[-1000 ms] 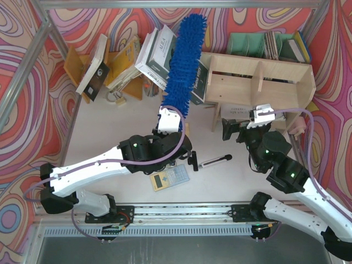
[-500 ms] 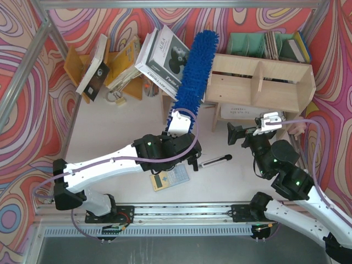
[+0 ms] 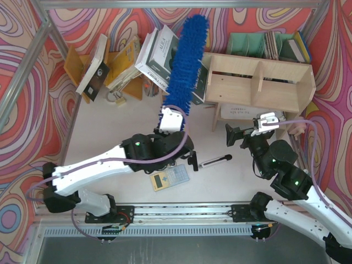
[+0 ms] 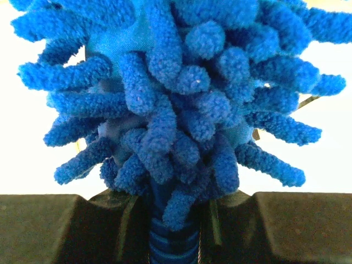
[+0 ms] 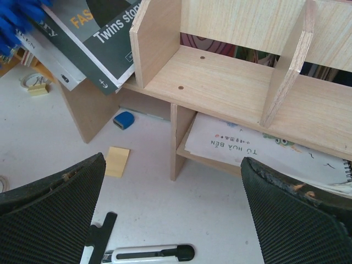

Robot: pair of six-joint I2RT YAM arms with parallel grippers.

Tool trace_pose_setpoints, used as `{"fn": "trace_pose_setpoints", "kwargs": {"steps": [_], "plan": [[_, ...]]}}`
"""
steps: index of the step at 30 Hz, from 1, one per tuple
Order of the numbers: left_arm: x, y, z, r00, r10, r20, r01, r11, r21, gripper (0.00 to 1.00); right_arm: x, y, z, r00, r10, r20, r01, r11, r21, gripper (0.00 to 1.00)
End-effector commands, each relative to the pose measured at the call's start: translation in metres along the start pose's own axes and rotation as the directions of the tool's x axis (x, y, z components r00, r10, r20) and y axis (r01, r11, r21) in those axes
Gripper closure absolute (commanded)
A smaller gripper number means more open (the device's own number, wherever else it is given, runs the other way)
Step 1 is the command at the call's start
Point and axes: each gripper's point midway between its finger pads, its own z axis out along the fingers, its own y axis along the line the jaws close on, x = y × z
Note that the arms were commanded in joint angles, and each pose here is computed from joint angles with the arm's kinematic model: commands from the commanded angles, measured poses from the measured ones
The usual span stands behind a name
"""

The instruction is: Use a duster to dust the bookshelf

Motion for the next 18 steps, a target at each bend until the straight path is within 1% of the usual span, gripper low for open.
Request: {"fn": "trace_pose_setpoints", "kwargs": {"steps": [1,4,7,11,18], "plan": [[0.025,-0.018,0.023,0.996,0.051,-0.075,-0.053,0.998,-0.023,1.00,-0.008,0.002,-0.003,0.999,0.003,0.044,-0.001,1.000,-0.029,0.01],[0.032,-0.029,0.029,0.993,0.054,-0.102,-0.054,0.999,-0.001,1.00,-0.009,0.003,-0.005,0.998,0.003,0.056,0.000,0.999,-0.043,0.01],[0.028,-0.031,0.029,0.993,0.065,-0.095,-0.065,0.998,-0.001,1.00,-0.008,0.003,-0.004,0.998,-0.001,0.056,0.003,0.999,-0.042,0.01],[0.010,-0.017,0.020,0.997,0.064,-0.041,-0.066,0.997,-0.036,1.00,-0.007,0.003,-0.004,0.999,-0.006,0.048,0.008,0.999,-0.041,0.01],[-0.013,0.016,0.002,0.997,0.009,0.077,-0.003,0.997,-0.080,1.00,-0.009,0.002,-0.006,0.998,0.006,0.062,-0.003,0.999,-0.042,0.01]]}}
